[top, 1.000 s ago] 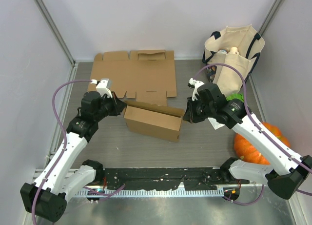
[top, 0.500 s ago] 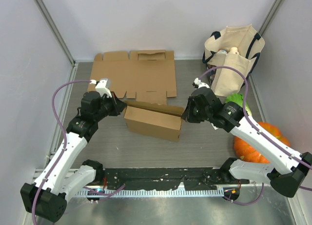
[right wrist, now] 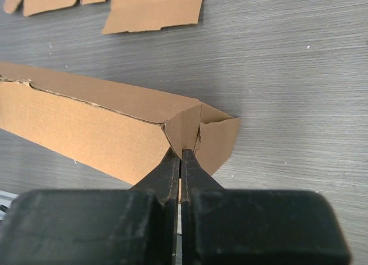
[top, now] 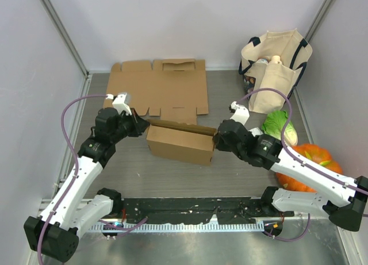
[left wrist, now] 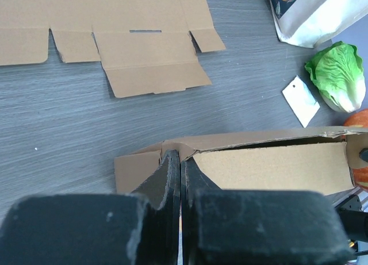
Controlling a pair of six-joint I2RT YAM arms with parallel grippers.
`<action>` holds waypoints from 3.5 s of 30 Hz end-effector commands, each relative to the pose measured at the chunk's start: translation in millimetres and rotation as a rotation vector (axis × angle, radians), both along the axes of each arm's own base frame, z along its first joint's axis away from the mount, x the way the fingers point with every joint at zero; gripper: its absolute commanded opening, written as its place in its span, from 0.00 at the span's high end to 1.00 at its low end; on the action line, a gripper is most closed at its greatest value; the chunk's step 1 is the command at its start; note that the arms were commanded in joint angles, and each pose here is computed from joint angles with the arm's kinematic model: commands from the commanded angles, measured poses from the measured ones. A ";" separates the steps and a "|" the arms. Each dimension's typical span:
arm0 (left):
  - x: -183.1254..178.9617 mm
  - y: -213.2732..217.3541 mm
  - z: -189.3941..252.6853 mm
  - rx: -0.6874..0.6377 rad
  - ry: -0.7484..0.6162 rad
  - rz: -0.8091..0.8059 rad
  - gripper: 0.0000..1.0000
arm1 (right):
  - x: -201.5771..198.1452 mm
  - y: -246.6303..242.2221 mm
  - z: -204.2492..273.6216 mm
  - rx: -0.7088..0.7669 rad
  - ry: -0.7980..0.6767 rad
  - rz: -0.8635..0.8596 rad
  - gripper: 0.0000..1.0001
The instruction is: Fold the paper box
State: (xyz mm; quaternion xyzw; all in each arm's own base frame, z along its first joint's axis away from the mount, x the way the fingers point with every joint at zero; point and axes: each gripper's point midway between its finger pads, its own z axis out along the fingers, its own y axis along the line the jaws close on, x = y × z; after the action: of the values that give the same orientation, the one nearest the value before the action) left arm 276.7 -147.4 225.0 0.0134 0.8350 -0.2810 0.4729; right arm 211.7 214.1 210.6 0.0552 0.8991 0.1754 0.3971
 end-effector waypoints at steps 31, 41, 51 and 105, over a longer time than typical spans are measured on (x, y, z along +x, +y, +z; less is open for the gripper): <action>-42.7 2.9 -46.4 0.016 0.231 -0.029 1.00 | -29.1 12.0 -54.0 -0.222 0.011 0.308 0.99; -42.7 19.9 -52.9 0.136 0.239 0.007 1.00 | -25.8 11.6 -56.7 -0.243 -0.006 0.314 0.99; -47.6 18.9 -54.5 0.161 0.253 -0.019 1.00 | -24.1 7.9 -58.0 -0.265 -0.013 0.315 0.96; -69.8 5.1 -26.8 0.011 0.259 0.007 0.43 | 17.4 21.7 -20.6 0.583 0.283 -0.230 0.27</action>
State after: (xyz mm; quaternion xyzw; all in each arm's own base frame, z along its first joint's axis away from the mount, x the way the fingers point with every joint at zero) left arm 234.0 -136.3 199.0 -0.0291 0.8793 -0.2483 0.4055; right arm 231.6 234.3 194.5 0.3004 0.8438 0.3659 0.2527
